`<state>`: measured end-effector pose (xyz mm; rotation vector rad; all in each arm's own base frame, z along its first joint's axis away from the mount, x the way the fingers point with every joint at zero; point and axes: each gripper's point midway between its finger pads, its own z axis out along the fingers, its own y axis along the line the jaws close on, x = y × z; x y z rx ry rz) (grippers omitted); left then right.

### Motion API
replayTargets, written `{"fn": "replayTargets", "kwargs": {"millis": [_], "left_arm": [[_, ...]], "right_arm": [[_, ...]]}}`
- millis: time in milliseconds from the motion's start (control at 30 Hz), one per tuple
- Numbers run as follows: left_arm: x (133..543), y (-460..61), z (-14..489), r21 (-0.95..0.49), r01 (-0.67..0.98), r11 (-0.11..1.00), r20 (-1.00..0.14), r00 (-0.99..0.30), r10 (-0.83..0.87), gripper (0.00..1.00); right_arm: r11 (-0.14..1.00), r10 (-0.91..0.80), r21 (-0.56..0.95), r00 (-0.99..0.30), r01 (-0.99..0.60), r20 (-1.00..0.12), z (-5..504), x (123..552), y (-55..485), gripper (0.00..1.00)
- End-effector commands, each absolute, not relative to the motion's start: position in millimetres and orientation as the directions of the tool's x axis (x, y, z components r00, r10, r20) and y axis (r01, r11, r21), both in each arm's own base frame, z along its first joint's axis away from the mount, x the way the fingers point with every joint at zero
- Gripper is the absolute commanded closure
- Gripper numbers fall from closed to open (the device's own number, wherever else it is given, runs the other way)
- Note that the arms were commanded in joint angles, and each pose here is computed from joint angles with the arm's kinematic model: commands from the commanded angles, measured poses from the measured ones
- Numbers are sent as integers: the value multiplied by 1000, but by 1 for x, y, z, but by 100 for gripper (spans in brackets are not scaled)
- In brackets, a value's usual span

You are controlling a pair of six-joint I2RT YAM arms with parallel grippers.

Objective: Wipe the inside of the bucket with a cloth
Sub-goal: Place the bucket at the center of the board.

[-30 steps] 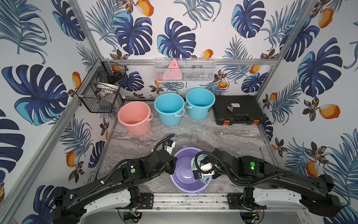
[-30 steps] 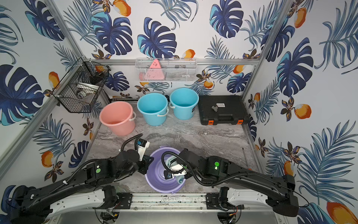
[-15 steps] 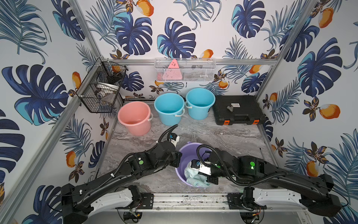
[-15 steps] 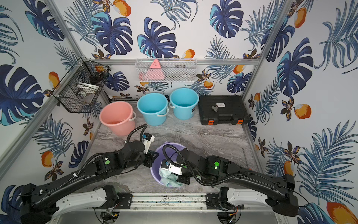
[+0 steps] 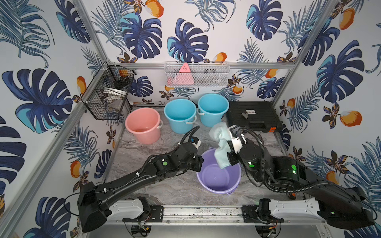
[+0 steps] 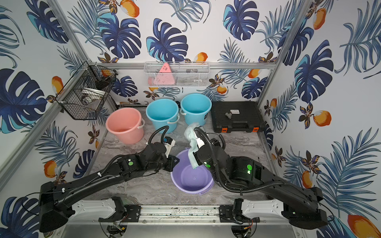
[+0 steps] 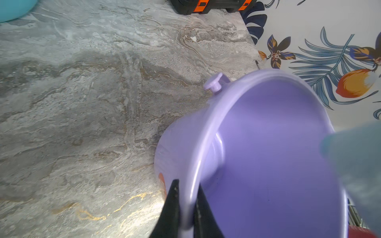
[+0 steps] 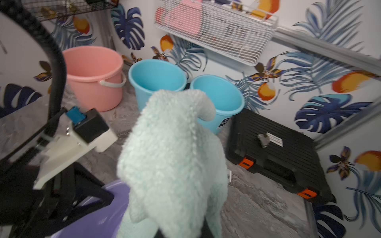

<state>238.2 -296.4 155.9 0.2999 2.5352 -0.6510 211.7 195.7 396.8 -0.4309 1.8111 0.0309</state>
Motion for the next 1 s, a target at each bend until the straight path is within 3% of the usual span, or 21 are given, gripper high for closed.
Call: {"fn": "replayTargets", "kwargs": {"millis": [0,233,533,967], "left_arm": [[256,-326,173,-464,348,815,-560,-828,35,100],[288,-370,167,-463,389,797,-557,-826,79,100],[337,-449,145,-522,409,749,-526,-845,96,100],[402,-528,114,-617,363,698,-536,-843,-35,100]], "right_arm": [[984,-169,-157,-167,-79,-972,427,218,153,100],[995,-103,-100,-205,-28,-973,438,209,122,100],[975,171,197,-212,-106,-962,465,186,80,100],[974,174,197,-183,-114,-968,475,183,70,100]]}}
